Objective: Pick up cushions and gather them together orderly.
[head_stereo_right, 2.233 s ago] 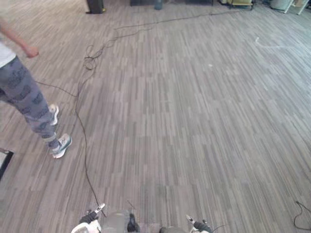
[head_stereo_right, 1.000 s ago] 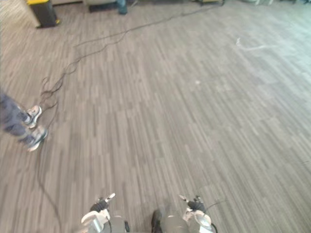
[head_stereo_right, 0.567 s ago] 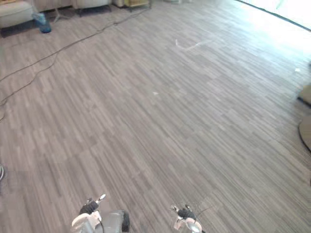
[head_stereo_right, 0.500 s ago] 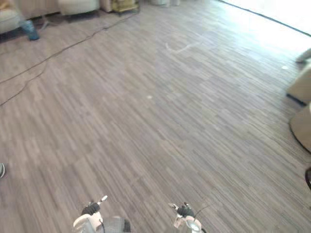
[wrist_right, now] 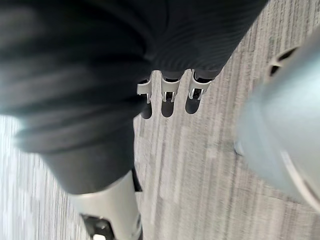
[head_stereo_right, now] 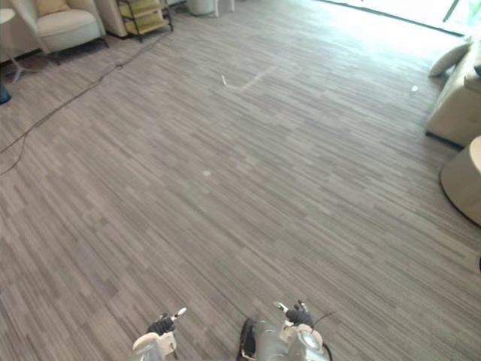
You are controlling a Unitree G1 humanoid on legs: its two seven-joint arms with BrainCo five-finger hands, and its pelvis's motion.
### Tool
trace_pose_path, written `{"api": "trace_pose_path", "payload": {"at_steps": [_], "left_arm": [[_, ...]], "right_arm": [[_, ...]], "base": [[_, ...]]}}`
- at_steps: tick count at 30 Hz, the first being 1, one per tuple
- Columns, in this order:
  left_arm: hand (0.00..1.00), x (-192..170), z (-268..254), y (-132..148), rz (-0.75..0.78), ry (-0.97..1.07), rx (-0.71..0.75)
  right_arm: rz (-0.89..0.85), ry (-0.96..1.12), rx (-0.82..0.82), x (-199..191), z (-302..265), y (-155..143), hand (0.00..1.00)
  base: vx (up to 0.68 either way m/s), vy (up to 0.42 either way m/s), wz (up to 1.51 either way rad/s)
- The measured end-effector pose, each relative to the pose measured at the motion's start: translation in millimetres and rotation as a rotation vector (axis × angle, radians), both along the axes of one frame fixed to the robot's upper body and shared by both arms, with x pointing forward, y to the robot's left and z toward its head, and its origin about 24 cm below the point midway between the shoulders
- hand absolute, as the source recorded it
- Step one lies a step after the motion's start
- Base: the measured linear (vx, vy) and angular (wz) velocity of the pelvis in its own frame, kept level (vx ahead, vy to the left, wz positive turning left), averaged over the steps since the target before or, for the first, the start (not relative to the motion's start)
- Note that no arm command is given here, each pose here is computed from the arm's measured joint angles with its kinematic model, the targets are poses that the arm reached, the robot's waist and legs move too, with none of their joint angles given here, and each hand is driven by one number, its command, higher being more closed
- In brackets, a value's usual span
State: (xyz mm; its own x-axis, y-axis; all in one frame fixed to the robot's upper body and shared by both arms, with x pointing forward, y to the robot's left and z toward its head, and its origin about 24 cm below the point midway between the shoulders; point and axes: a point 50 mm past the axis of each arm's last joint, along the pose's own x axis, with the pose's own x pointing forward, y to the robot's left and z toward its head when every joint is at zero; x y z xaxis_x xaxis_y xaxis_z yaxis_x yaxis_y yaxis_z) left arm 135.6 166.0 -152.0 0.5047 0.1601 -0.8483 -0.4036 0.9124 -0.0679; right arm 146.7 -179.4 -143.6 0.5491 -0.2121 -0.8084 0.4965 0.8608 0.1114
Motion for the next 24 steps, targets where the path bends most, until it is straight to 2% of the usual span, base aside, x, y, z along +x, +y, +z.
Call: {"api": "trace_pose_path", "payload": {"at_steps": [5, 14, 18, 24], "left_arm": [[0.0, 10, 8, 5, 0.014, -0.073, 0.023], [0.0, 0, 6, 23, 0.027, -0.045, 0.069], [0.0, -2, 2, 14, -0.016, 0.001, 0.061], [0.0, 2, -1, 1, -0.037, 0.018, 0.028]], "right_arm": [[0.013, 0.04, 0.028, -4, -5, 13, 0.0], [0.032, 0.099, 0.04, -21, -12, 18, 0.0], [0.033, 0.049, 0.008, -15, -6, 10, 0.0], [-0.018, 0.004, -0.005, -7, -1, 1, 0.0]], "base": [[0.49, 0.082, -0.97], [0.53, 0.304, -0.55], [0.46, 0.214, -0.31], [0.43, 0.012, 0.11]]}}
